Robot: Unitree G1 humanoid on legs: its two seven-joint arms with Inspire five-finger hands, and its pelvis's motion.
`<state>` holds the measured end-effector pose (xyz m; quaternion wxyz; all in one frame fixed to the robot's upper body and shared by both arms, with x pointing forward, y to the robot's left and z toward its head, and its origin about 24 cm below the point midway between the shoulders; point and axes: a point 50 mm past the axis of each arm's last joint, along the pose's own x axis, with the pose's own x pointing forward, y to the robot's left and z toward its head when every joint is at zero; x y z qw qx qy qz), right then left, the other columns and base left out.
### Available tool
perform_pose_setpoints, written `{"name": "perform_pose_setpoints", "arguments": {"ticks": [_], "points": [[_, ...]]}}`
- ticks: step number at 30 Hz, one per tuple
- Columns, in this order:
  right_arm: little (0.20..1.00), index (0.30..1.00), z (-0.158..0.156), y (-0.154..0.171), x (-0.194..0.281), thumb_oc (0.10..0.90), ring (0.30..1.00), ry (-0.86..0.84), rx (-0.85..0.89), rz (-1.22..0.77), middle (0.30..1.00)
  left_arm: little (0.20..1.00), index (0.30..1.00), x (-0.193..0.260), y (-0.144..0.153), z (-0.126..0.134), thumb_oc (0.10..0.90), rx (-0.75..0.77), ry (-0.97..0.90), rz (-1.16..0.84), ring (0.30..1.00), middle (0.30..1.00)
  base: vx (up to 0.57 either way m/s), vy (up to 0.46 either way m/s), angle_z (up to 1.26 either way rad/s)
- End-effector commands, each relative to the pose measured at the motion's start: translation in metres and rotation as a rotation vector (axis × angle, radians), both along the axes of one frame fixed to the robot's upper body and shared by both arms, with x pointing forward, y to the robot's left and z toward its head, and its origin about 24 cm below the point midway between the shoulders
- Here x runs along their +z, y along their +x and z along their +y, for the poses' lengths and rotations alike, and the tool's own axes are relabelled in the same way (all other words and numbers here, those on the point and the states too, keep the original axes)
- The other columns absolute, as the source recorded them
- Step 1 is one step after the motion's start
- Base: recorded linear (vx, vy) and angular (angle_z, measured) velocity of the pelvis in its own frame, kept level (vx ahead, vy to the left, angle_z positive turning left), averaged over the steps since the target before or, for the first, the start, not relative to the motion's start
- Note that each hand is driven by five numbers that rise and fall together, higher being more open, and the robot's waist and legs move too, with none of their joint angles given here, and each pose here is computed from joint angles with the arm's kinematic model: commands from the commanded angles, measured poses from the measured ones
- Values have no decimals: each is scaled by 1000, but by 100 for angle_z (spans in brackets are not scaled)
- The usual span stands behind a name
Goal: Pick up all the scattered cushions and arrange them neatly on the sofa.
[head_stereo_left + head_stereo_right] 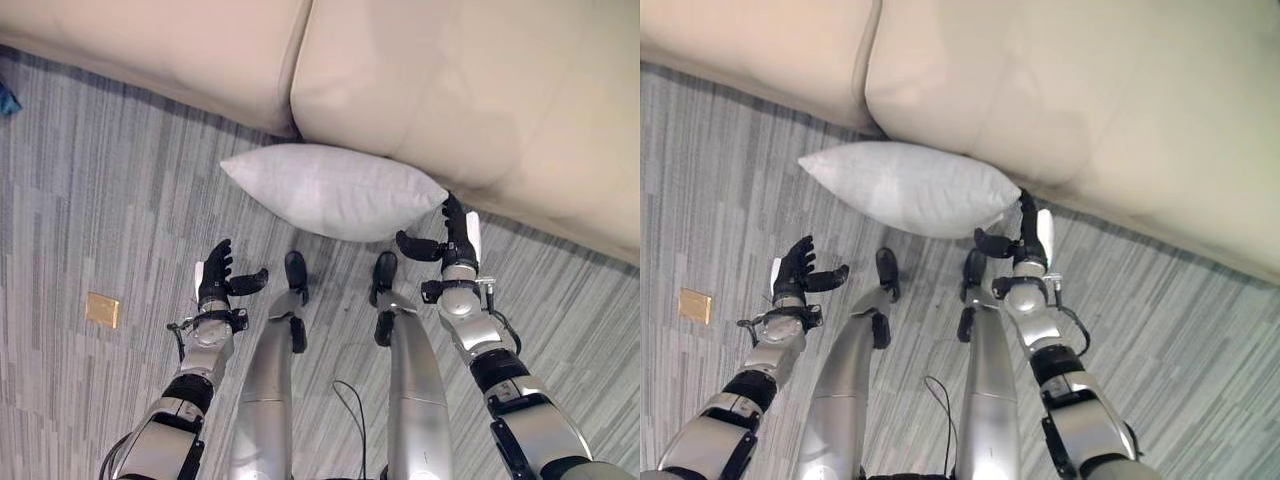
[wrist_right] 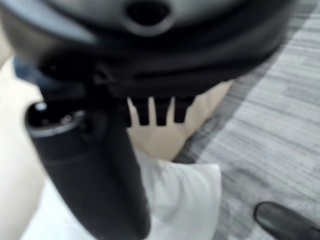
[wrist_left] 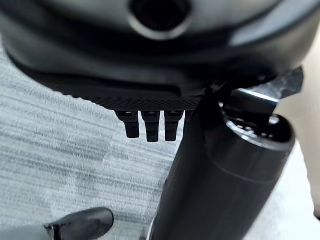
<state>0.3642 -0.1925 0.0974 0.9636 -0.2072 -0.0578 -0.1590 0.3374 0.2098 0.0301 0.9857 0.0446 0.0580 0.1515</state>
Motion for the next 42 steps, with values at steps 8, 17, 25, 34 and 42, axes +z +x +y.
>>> {"name": "perform_pose_setpoints", "arguments": {"ticks": [8, 17, 25, 34, 42], "points": [[900, 900, 17, 7, 42, 800, 900, 13, 102, -195, 900, 900, 900, 46, 20, -2, 800, 4, 10, -193, 900, 900, 5, -7, 3], [900, 900, 67, 9, 107, 800, 900, -70, 323, -405, 900, 900, 900, 109, 48, -7, 800, -52, 125, -327, 900, 900, 7, -9, 3], [300, 300, 107, 1, 126, 400, 300, 31, 459, -485, 300, 300, 300, 152, 56, -68, 400, -198, 32, -495, 300, 300, 32, 1, 2], [300, 300, 103, -10, 115, 400, 300, 93, 472, -501, 300, 300, 300, 152, 38, -95, 400, -294, -100, -581, 300, 300, 21, 11, 3], [300, 300, 85, -51, 51, 400, 300, 313, 537, -382, 300, 300, 300, 85, -9, -88, 400, -377, -256, -474, 300, 300, 42, 12, -1]]}}
